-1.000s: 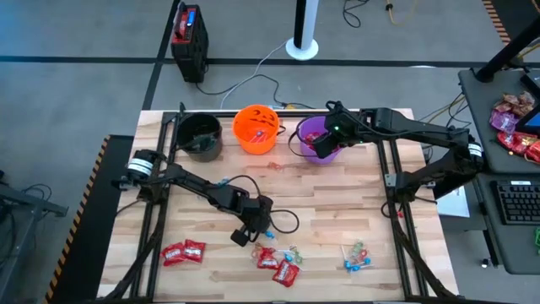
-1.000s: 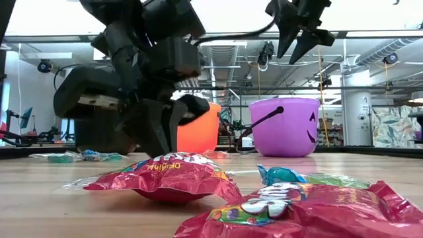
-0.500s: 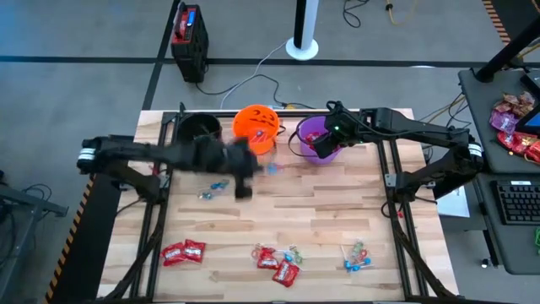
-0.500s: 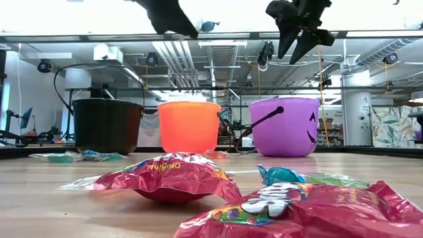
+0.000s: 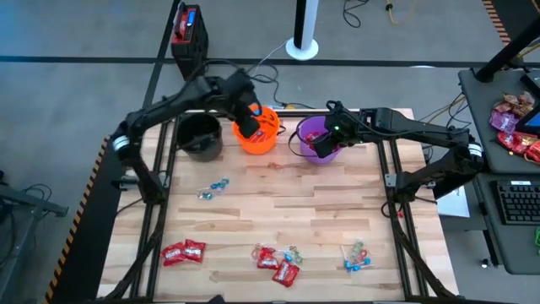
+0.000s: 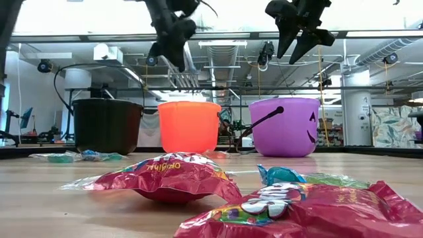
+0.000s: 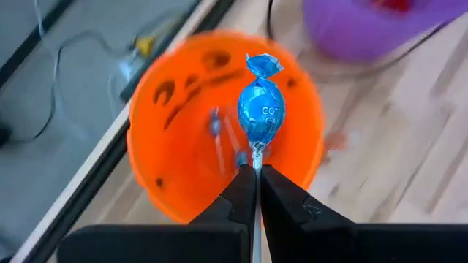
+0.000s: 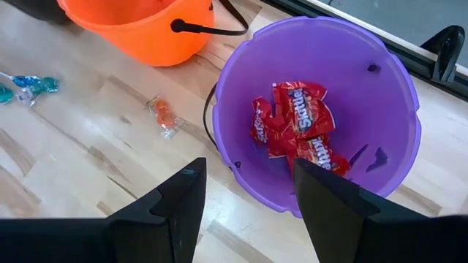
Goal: Sort candy by brand, put in halloween buckets
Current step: Put the blue candy into the orange bucket
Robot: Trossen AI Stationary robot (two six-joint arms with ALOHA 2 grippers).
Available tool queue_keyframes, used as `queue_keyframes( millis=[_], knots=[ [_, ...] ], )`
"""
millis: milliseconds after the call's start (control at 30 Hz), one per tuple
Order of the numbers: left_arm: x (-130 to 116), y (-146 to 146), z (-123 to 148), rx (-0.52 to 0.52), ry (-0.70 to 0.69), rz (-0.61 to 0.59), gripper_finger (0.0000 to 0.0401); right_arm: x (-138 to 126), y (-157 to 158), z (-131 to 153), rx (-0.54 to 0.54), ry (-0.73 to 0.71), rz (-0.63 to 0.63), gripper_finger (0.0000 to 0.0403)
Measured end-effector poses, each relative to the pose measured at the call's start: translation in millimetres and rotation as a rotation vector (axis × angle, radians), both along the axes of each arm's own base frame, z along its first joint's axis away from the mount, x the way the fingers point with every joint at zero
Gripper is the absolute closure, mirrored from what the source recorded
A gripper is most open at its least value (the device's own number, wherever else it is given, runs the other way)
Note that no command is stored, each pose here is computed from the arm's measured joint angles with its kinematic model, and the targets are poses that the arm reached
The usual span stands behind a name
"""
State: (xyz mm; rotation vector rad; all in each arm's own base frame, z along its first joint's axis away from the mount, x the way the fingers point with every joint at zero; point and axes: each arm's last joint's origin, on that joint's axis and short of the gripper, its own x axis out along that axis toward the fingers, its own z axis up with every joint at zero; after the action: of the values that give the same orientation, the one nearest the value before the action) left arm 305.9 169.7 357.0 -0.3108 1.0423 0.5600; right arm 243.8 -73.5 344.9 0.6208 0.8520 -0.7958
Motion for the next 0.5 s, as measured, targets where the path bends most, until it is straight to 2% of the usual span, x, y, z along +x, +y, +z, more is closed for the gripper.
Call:
queue_keyframes(
  millis=[133, 333, 500],
  knots=[
    [18.9, 11.9, -7.1, 0.004, 0.12, -0.022, 0.0401, 0.0, 0.0, 0.0, 0.001, 0.0, 0.001, 0.0206],
    [38.3, 28.5, -12.6, 0.017, 0.145, -0.042, 0.0396, 0.0, 0.2, -0.1, 0.007, 0.0, 0.005, 0.0206],
    [41.7, 33.9, -15.6, 0.003, 0.192, -0.032, 0.037, 0.1, 0.7, -0.1, 0.007, 0.001, 0.008, 0.0206]
  ],
)
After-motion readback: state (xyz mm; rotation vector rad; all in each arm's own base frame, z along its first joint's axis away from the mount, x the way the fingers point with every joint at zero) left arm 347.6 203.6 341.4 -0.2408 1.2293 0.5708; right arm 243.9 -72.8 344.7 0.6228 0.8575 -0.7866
